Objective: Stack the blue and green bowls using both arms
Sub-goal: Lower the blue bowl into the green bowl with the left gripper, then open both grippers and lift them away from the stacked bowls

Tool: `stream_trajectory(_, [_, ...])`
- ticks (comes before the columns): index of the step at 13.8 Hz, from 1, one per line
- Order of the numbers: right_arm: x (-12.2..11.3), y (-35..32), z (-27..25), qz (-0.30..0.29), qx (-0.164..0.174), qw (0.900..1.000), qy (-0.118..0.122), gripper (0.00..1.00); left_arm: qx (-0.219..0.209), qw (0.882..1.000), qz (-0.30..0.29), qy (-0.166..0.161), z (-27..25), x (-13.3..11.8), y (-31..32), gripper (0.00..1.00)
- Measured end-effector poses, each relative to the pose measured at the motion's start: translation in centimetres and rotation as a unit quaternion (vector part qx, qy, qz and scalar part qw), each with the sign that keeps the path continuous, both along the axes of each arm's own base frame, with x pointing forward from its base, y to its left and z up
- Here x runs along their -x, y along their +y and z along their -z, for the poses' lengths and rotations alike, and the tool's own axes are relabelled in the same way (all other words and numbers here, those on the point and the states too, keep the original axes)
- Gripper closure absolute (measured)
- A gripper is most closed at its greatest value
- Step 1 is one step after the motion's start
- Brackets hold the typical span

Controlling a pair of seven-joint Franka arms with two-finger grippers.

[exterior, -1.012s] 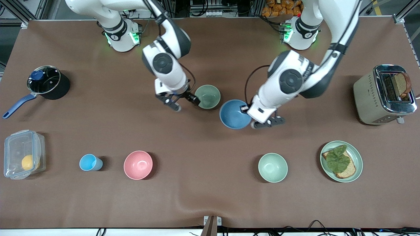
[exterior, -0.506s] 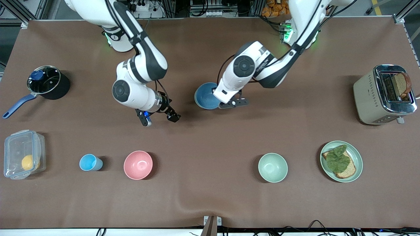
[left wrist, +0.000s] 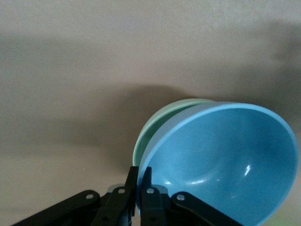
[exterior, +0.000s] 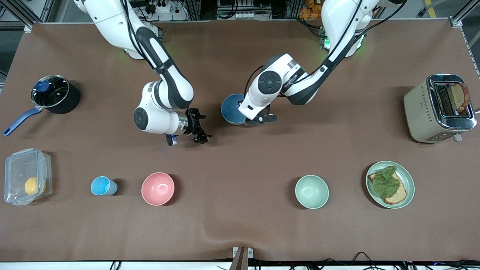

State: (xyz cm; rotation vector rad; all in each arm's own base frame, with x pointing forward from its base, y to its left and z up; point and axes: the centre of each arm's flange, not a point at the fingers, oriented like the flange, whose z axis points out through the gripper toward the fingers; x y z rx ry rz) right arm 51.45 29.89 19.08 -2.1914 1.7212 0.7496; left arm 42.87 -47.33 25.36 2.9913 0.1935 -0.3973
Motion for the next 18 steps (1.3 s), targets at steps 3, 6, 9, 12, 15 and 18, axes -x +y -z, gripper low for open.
stream_trajectory(3, [0.6, 0.3, 1.5, 0.002, -0.012, 1.0, 0.005, 0.0, -0.012, 1.0, 0.017, -0.006, 1.3, 0.5, -0.8, 0.95])
stream_trajectory(6, [1.3, 1.0, 2.0, 0.008, -0.017, 1.0, 0.003, 0.0, -0.019, 0.999, 0.016, -0.02, 1.2, 0.2, -1.1, 0.67])
stream_trajectory(9, [1.5, 1.4, 2.1, 0.01, -0.018, 1.0, 0.002, 0.0, -0.011, 0.999, 0.006, -0.044, -0.9, -1.8, -1.0, 0.38])
stream_trajectory(12, [1.5, 1.4, 2.0, 0.007, -0.02, 1.0, 0.0, 0.0, -0.025, 0.996, -0.013, -0.089, -5.1, -6.5, 1.9, 0.07])
stream_trajectory(15, [1.0, 0.6, 1.4, -0.02, -0.03, 0.999, -0.009, 0.0, -0.051, 0.992, -0.045, -0.108, -11.0, -11.4, 7.1, 0.0])
stream_trajectory(18, [-0.8, -3.8, -1.7, -0.077, -0.015, 0.997, 0.002, 0.0, -0.07, 0.99, -0.033, -0.114, -16.5, -15.3, 13.1, 0.0])
